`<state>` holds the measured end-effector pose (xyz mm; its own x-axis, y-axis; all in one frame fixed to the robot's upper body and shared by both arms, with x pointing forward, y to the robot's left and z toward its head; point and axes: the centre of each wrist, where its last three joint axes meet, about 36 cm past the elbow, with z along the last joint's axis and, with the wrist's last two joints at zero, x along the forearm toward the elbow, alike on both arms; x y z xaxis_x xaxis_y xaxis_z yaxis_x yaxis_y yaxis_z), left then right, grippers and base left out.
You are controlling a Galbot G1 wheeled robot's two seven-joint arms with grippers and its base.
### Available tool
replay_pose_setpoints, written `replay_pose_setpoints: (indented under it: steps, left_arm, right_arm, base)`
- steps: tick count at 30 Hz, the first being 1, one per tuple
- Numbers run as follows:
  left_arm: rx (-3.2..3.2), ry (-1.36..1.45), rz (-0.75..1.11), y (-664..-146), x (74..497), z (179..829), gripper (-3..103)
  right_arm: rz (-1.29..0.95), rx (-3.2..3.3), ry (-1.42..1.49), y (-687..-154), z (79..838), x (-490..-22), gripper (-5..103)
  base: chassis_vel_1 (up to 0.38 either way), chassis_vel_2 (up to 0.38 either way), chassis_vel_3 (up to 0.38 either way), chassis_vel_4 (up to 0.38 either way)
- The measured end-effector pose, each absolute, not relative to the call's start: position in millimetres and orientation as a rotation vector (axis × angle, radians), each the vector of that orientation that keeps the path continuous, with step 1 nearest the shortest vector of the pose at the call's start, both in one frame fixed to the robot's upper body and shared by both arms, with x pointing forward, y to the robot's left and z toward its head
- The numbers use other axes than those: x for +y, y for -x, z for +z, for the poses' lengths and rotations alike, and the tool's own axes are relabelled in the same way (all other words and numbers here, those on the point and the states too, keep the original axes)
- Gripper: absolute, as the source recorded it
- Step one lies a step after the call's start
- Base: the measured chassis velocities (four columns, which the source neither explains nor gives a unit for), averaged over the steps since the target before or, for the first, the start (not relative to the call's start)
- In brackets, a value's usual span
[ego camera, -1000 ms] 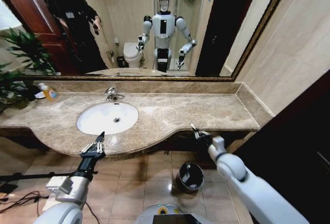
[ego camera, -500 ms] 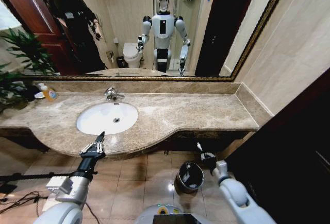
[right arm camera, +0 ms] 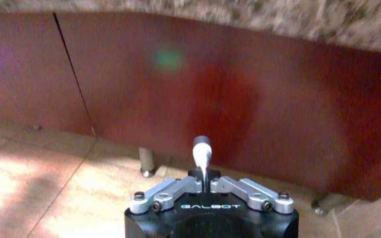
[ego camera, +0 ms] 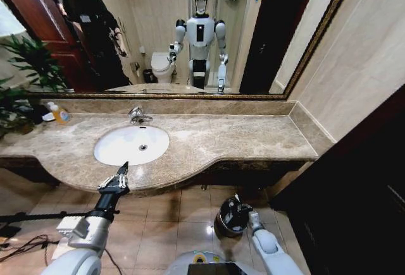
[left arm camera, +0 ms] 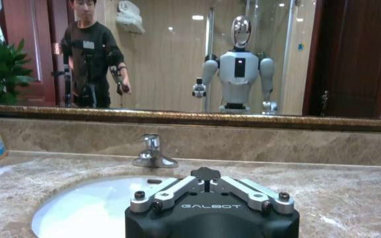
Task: Pick up the trash from the sink and place it in the trash bin.
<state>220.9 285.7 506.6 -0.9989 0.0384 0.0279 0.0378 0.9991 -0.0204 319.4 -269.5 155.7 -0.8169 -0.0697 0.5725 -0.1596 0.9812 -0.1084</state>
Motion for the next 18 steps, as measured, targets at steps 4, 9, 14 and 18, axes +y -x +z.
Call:
replay_pose_setpoints:
  steps: [4, 9, 14, 18]
  left_arm:
    - [-3.113, 0.059, 0.031, -221, 286, 507, 0]
    - [-3.113, 0.059, 0.031, -221, 286, 507, 0]
    - [-3.113, 0.059, 0.031, -221, 286, 507, 0]
    - [-3.113, 0.059, 0.031, -221, 286, 507, 0]
  right_arm:
    - [0.188, -2.501, -0.142, -325, 140, -268, 2]
    - [0.188, -2.482, -0.112, -330, 126, -275, 2]
    - [0.203, -2.466, -0.079, -330, 117, -284, 2]
    - [0.202, -2.460, -0.063, -330, 114, -287, 2]
  base:
    - [0.000, 0.000, 0.000, 0.000]
    - [0.000, 0.000, 0.000, 0.000]
    - [0.000, 0.000, 0.000, 0.000]
    - [0.000, 0.000, 0.000, 0.000]
